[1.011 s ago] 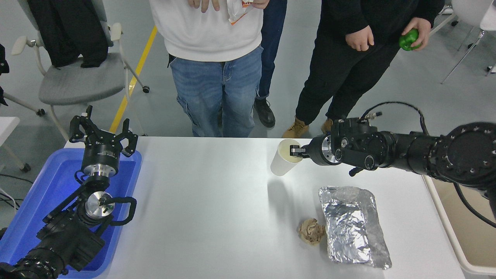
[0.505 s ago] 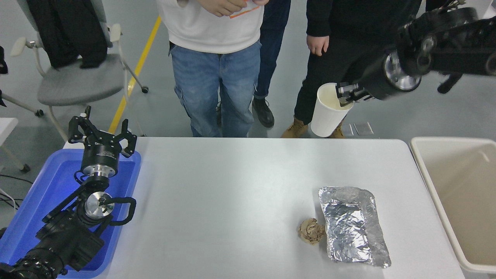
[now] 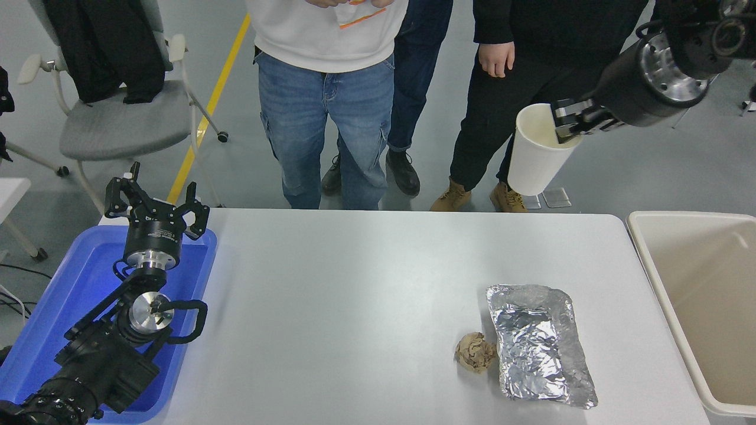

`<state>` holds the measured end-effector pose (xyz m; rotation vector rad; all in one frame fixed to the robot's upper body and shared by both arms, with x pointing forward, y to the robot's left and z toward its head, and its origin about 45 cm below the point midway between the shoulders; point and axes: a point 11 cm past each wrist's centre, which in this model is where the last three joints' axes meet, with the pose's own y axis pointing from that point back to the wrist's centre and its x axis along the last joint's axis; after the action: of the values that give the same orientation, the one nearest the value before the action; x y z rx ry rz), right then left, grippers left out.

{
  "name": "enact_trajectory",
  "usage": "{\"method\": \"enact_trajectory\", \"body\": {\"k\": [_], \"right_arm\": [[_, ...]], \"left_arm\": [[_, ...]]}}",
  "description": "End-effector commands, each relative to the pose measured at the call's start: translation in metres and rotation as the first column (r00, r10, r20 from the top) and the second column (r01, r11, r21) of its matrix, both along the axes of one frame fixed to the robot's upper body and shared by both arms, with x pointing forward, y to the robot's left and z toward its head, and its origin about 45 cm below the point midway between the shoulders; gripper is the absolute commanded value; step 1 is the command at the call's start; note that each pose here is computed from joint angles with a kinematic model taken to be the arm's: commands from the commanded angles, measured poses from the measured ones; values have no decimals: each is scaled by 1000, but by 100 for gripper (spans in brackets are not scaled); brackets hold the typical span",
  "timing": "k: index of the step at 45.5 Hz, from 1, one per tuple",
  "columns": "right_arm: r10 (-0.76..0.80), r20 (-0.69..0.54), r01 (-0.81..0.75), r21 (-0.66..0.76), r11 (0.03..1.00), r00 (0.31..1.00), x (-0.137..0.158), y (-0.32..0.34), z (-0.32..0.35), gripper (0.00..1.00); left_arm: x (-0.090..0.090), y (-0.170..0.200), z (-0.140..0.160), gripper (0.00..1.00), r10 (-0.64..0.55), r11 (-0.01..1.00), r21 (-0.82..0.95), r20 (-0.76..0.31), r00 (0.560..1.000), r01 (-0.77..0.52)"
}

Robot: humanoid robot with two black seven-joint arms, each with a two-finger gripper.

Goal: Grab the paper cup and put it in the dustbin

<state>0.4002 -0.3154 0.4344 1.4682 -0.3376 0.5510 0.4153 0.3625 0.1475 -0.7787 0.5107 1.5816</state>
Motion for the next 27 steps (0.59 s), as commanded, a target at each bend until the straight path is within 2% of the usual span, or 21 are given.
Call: {"method": "enact_trajectory", "body": {"k": [1,11,14,20,27], "right_arm": [[-165,31,168,-128,978,986,-27,-139,-17,0],[-442,112,455,-157,877,890,-82,-284,-39,0],[-477,142,496,-165,853,867,-89,-312,-49,0],[-483,184,512,-175,841,856,-103,-345,-102,0],[-558,209,583,-85,808,803,-107,-349,-174,0]], "left_arm": [[0,0,0,99,0,1000,0,0,1000,0],[0,0,0,99,0,1000,0,0,1000,0],[0,0,0,99,0,1000,0,0,1000,0],[0,-1,-1,99,-2,1000,0,-1,1000,2],[0,-1,-1,99,-2,1000,0,-1,1000,2]]}}
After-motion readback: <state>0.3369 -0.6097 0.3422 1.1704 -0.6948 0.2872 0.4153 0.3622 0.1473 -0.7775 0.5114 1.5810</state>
